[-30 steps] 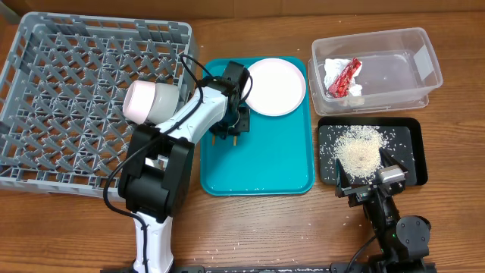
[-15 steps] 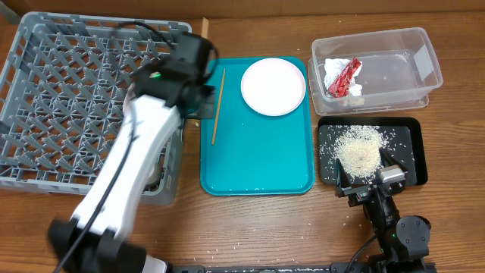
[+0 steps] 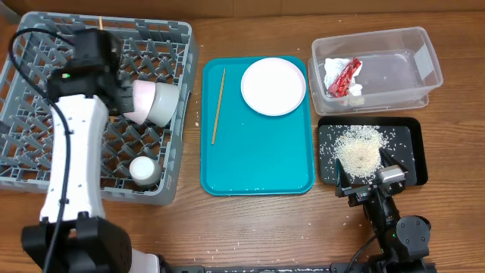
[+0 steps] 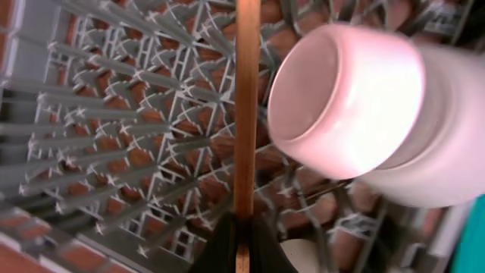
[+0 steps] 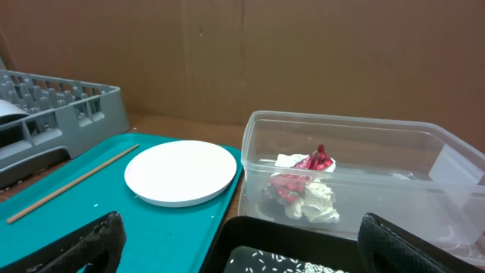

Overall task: Sort waste into correct bins and load items into the dishwasher
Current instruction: 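Carry the chopstick into the rack and release it upright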

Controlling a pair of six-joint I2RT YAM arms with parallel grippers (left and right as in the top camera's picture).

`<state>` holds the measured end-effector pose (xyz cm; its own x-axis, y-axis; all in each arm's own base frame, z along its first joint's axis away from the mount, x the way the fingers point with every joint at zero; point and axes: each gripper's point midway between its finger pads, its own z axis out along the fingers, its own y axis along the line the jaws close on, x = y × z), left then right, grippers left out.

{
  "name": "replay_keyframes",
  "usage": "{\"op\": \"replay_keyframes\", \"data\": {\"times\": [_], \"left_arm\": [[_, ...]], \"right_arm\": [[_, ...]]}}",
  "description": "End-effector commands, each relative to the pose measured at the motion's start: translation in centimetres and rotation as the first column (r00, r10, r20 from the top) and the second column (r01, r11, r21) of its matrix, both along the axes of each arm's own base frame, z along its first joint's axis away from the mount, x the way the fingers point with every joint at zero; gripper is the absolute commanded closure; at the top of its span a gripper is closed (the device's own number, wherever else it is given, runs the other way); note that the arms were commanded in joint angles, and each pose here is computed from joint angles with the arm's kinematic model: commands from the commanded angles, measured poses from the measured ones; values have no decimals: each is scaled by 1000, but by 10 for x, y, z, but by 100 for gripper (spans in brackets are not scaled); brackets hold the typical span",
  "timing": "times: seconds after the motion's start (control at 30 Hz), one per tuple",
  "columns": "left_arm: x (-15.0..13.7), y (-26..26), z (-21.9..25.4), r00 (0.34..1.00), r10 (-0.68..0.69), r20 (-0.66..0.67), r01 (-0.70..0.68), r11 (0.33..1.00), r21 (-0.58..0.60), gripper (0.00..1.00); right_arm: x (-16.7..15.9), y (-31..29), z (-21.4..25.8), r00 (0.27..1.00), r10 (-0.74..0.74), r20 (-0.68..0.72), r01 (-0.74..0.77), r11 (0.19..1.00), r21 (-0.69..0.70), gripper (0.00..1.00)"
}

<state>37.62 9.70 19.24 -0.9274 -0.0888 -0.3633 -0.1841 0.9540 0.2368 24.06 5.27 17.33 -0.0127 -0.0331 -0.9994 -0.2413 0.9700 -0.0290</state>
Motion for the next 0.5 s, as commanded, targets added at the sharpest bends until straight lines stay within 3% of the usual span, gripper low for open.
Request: {"op": "replay_keyframes", "data": {"times": [0.0, 0.27, 0.47], "left_arm": [[2, -2, -35, 977, -180, -115, 175, 983, -53, 96], [-8, 35, -103, 950, -60, -305, 45, 997, -55, 96], [-10, 38, -116, 941, -46, -334, 23, 997, -71, 96]], "right_arm": [[0, 1, -2, 1000, 3, 5, -3, 1000, 0, 0], [0, 1, -2, 1000, 3, 5, -3, 1000, 0, 0], [0, 1, -2, 1000, 3, 5, -3, 1000, 0, 0]]}}
